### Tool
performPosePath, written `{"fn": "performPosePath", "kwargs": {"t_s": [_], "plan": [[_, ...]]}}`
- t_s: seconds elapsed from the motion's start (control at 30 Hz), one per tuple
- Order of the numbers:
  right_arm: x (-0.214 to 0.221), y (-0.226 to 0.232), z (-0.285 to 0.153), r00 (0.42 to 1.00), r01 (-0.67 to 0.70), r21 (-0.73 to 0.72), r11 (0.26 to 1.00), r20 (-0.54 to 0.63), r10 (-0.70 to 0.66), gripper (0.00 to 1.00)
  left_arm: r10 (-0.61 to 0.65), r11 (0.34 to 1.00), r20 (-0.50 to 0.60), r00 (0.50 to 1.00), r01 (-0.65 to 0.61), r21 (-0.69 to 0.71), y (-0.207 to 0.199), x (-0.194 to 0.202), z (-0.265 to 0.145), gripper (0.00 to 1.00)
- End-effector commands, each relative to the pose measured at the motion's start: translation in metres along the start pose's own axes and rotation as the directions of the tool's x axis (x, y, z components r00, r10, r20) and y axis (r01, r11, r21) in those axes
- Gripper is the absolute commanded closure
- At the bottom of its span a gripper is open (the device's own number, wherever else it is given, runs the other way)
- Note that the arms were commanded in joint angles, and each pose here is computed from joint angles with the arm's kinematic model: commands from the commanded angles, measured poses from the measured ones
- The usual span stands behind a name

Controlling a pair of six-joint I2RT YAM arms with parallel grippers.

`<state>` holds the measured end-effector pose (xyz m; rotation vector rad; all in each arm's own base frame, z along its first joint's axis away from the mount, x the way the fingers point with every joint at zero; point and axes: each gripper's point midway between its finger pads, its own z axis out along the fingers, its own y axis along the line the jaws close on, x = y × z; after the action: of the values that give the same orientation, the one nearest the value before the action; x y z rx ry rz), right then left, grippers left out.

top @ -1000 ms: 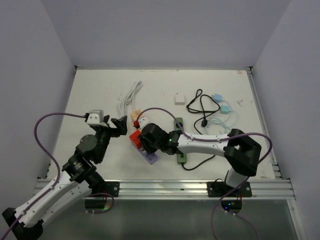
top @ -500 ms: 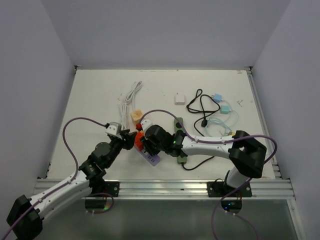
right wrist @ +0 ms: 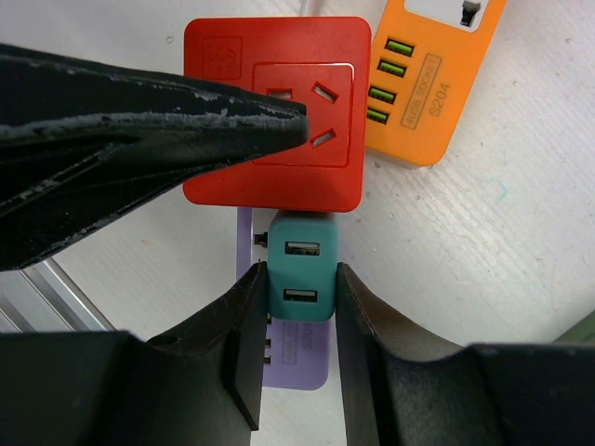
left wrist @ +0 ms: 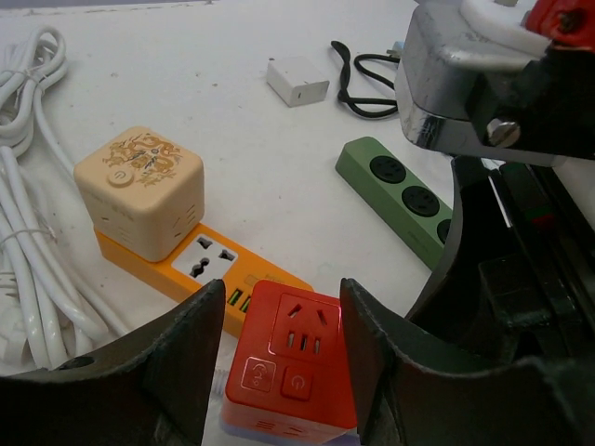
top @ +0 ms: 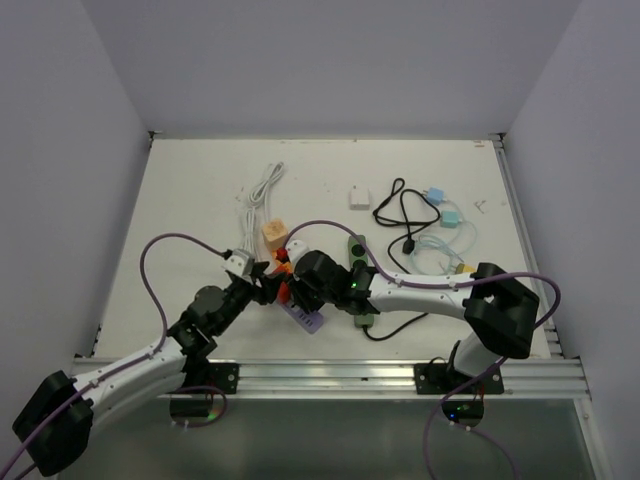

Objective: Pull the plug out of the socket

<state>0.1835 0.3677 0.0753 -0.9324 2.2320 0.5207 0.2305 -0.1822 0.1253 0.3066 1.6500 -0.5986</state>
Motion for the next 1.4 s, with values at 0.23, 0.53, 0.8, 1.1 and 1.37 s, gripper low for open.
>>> {"fn": "performPosePath", "kwargs": {"t_s": [0.23, 0.53, 0.8, 1.1, 1.37], "plan": [[-0.012, 0.006, -0.010, 0.999, -0.017, -0.036, 0.999, 0.031, 0.018, 1.00, -0.074, 0.997, -0.010, 0.997, 0.074, 0.034, -0.004, 0.021, -0.004, 0.44], [-0.012, 0.003, -0.010, 0.996, -0.083, -0.122, 0.989, 0.022, 0.087, 1.00, -0.109, 0.992, -0.071, 0.991, 0.104, -0.078, 0.000, 0.044, -0.005, 0.47], [-0.007, 0.000, -0.009, 0.997, -0.078, -0.127, 0.989, -0.001, 0.079, 1.00, -0.222, 0.964, -0.096, 0.970, 0.203, -0.174, 0.005, 0.074, -0.019, 0.53], [-0.014, -0.017, -0.013, 0.985, -0.172, -0.161, 0.972, -0.013, 0.172, 1.00, -0.233, 0.948, -0.163, 0.959, 0.186, -0.258, 0.006, 0.099, -0.021, 0.62], [-0.005, -0.022, -0.015, 0.998, -0.061, -0.078, 0.995, -0.024, 0.060, 1.00, -0.196, 0.950, -0.277, 0.941, 0.113, -0.291, 0.004, 0.144, -0.037, 0.64]]}}
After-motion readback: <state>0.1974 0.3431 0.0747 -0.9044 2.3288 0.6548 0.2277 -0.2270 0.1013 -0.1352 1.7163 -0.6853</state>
